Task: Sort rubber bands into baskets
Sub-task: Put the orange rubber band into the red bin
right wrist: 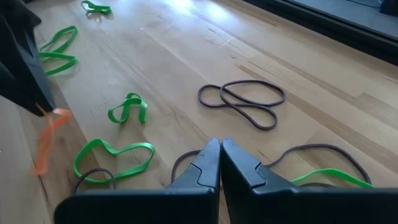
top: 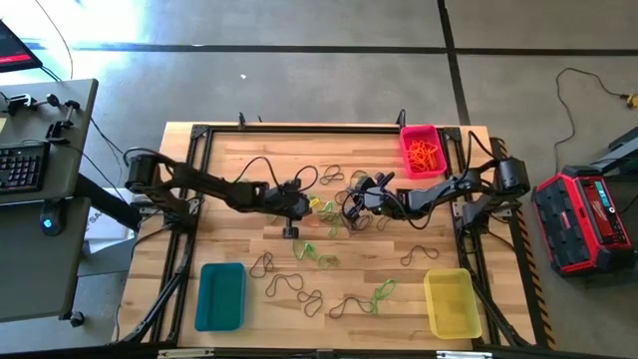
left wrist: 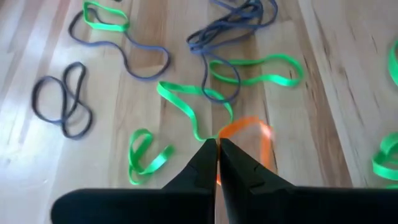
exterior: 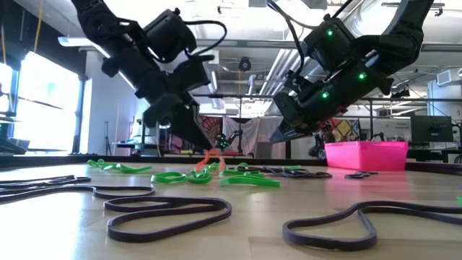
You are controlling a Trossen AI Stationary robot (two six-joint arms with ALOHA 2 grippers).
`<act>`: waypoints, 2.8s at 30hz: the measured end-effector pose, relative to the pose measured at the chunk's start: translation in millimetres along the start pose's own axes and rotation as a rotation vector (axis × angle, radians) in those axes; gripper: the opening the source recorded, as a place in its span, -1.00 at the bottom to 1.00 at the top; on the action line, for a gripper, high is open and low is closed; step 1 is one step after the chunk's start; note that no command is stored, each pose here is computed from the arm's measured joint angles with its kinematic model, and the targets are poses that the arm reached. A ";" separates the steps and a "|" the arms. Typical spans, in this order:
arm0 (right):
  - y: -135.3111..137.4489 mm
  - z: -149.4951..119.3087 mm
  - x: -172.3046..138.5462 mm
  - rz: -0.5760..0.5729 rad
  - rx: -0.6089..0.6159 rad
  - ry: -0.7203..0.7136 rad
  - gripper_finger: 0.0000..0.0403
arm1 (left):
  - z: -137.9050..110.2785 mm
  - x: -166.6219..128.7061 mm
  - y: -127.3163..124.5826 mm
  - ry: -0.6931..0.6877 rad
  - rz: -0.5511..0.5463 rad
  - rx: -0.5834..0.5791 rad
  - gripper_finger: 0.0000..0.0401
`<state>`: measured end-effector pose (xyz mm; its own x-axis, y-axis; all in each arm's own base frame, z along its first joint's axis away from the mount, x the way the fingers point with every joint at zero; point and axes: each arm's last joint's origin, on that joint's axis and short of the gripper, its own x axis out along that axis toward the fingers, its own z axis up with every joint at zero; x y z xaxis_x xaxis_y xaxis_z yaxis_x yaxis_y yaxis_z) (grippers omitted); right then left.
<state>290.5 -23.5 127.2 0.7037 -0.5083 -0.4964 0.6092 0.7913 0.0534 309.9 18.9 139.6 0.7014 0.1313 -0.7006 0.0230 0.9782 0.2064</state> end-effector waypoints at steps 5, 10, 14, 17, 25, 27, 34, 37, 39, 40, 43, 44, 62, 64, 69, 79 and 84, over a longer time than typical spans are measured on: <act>0.0 0.0 0.0 0.000 0.002 0.000 -1.00 | 1.1 -10.5 1.2 0.024 -0.005 0.007 -1.00; 0.2 -0.8 -0.2 0.003 -0.004 0.008 -0.99 | 13.8 -21.4 4.6 -0.065 -0.006 -0.061 -1.00; 4.7 -2.2 -2.2 0.048 -0.018 0.019 -0.86 | 30.2 -34.6 19.5 -0.218 -0.023 -0.154 -1.00; 10.7 0.6 -3.5 0.161 -0.010 0.012 -0.66 | 34.2 -36.6 30.1 -0.283 -0.014 -0.190 -1.00; 27.9 9.7 -12.2 0.309 0.019 -0.096 -0.23 | 34.9 -34.8 47.1 -0.341 0.033 -0.262 -1.00; 32.4 8.4 -15.3 0.329 -0.001 -0.096 -0.18 | 35.1 -35.0 48.6 -0.347 0.038 -0.267 -1.00; 40.1 5.2 -21.6 0.306 -0.058 -0.121 -0.13 | 36.8 -33.1 47.1 -0.361 0.082 -0.296 -1.00; 43.8 4.6 -25.2 0.318 -0.139 -0.137 -0.13 | 38.1 -31.9 47.1 -0.385 0.079 -0.324 -1.00; 45.4 6.7 -27.9 0.328 -0.144 -0.153 -0.13 | 42.7 -34.0 47.3 -0.434 0.082 -0.328 -1.00; 45.1 7.5 -28.6 0.319 -0.142 -0.157 -0.13 | 44.5 -34.9 47.3 -0.453 0.083 -0.328 -1.00; 45.3 11.5 -29.6 0.290 -0.124 -0.201 -0.13 | 47.6 -36.3 46.8 -0.488 0.083 -0.328 -1.00; 46.1 13.4 -30.4 0.288 -0.127 -0.226 -0.13 | 48.6 -36.8 47.0 -0.500 0.084 -0.328 -1.00; 46.7 19.0 -34.1 0.154 -0.204 -0.323 -0.14 | 46.3 -17.0 27.1 -0.483 0.059 -0.303 -1.00; 50.2 17.4 -36.8 0.159 -0.267 -0.329 -0.14 | 46.7 -17.2 27.1 -0.488 0.060 -0.303 -1.00; 61.1 11.9 -47.1 0.134 -0.389 -0.354 -0.14 | 46.0 -16.8 27.1 -0.479 0.062 -0.303 -1.00; 61.4 11.1 -51.1 -0.016 -0.457 -0.372 -0.14 | 46.2 -16.6 23.4 -0.476 0.018 -0.290 -1.00; 55.0 14.0 -43.4 0.023 -0.466 -0.355 -0.19 | 48.0 -17.2 15.5 -0.478 -0.002 -0.267 -1.00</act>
<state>298.5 37.2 163.9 0.8432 -0.5084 -0.1746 0.4237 0.8285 -0.3661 332.4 24.1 187.6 0.9486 0.1023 -0.2994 -0.1130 0.9934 -0.0185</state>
